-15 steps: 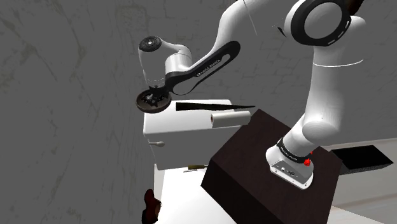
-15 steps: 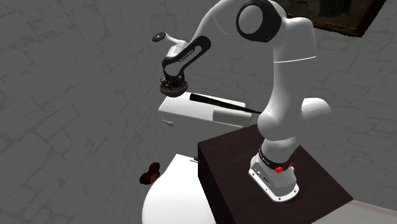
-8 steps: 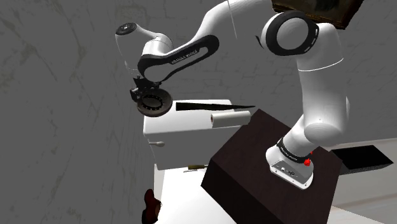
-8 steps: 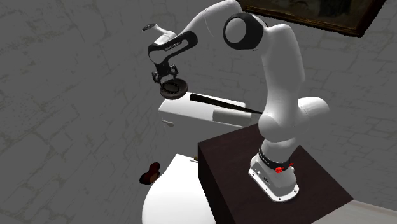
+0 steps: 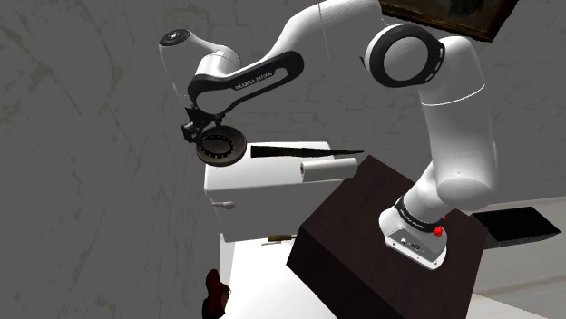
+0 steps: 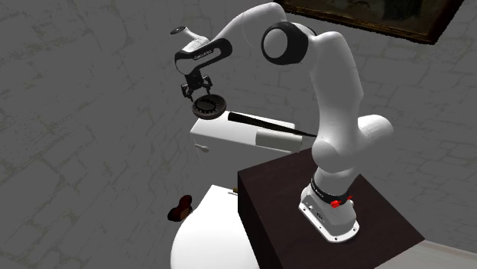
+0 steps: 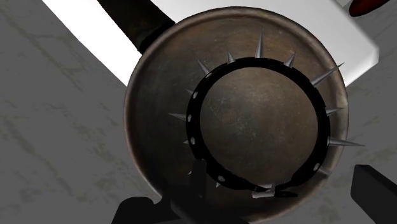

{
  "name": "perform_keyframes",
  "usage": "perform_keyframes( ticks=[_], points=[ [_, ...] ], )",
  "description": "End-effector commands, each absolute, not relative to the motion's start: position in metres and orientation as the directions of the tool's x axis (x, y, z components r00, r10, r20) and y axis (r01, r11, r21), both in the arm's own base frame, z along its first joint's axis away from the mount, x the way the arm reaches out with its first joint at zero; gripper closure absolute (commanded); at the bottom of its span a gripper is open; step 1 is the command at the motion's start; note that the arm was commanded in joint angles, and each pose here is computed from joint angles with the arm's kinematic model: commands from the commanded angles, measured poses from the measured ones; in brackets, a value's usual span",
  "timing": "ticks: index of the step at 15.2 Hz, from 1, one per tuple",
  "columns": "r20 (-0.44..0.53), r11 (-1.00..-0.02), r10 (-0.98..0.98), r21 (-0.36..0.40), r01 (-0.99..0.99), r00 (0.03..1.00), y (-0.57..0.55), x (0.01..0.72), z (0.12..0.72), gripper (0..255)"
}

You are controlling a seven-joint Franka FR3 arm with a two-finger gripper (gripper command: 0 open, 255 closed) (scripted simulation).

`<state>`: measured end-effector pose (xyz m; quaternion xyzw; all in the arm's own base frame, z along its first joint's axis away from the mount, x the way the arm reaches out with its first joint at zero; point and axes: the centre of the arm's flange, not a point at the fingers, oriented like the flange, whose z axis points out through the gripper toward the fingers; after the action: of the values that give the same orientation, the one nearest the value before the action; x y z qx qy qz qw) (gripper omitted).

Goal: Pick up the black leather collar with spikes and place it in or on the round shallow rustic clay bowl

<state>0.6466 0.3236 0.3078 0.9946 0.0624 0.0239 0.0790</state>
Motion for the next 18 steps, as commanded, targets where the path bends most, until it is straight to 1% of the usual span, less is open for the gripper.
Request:
perform_keyframes(
  ticks=[1,2,10,11,18],
  points=[
    [-0.076,-0.990,0.044,0.132,0.054,0.996,0.338,0.679,0.283,0],
    [-0.076,-0.990,0.044,0.132,0.054,0.996,0.337,0.679,0.275,0],
    [-0.076,-0.990,0.044,0.132,0.054,0.996,0.337,0.679,0.275,0],
    [-0.075,-0.990,0.044,0.130,0.053,0.996,0.332,0.676,0.278,255],
    [-0.074,-0.990,0.046,0.131,0.055,0.996,0.328,0.660,0.283,255]
  ],
)
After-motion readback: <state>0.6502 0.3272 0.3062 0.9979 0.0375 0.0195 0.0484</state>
